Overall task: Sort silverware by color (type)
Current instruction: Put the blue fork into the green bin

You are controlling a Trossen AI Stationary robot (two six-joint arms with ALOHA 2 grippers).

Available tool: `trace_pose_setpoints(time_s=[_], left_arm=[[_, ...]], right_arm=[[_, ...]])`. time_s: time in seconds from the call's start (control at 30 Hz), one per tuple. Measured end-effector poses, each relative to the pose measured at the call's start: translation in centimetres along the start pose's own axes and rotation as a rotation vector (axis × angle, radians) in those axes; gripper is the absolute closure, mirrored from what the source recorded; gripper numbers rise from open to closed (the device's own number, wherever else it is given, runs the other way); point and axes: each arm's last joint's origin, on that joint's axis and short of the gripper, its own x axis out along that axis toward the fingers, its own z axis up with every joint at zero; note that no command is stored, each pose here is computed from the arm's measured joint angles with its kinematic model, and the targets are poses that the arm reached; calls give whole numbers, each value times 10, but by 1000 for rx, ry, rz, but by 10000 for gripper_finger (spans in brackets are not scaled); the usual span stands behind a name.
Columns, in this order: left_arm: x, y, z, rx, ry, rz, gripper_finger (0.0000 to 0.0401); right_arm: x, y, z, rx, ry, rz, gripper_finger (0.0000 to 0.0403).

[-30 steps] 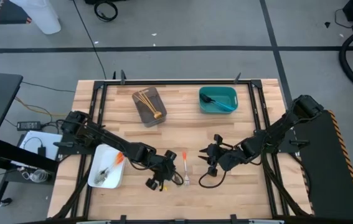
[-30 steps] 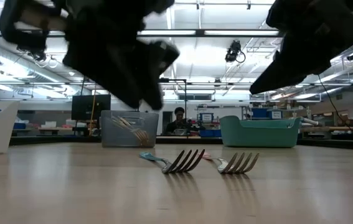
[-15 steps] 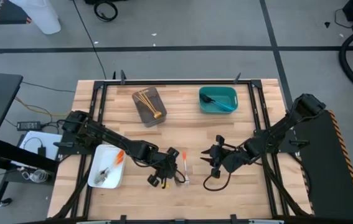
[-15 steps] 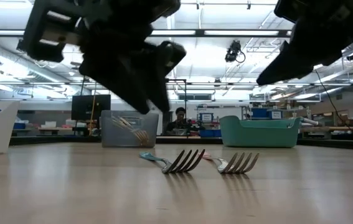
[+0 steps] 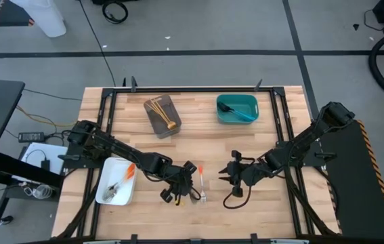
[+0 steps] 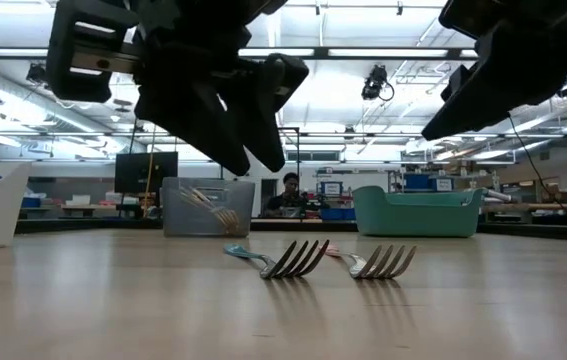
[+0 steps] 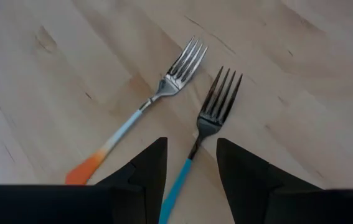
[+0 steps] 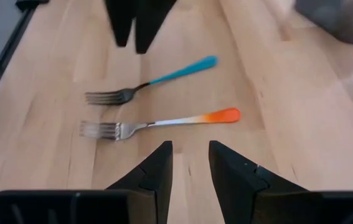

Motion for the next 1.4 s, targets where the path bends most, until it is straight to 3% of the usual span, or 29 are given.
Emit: trace_pose_setpoints(time_s=[0.3, 0.5, 0.83, 1.13, 1.4], left_arm=[[8, 4, -3, 135, -9, -16, 253], [23, 11, -16, 143, -13, -112, 253], [42, 21, -33, 151, -10, -171, 260], [52, 17, -39, 177, 13, -207, 309], [52, 15, -42, 198, 48, -229, 383]], right_arm=[[0, 3, -2, -121, 71, 174, 289], [0, 3, -1, -113, 68, 165, 289], [1, 2, -1, -112, 59, 138, 289], [0, -3, -8, -79, 118, 53, 289], [-2, -4, -8, -51, 124, 43, 289]])
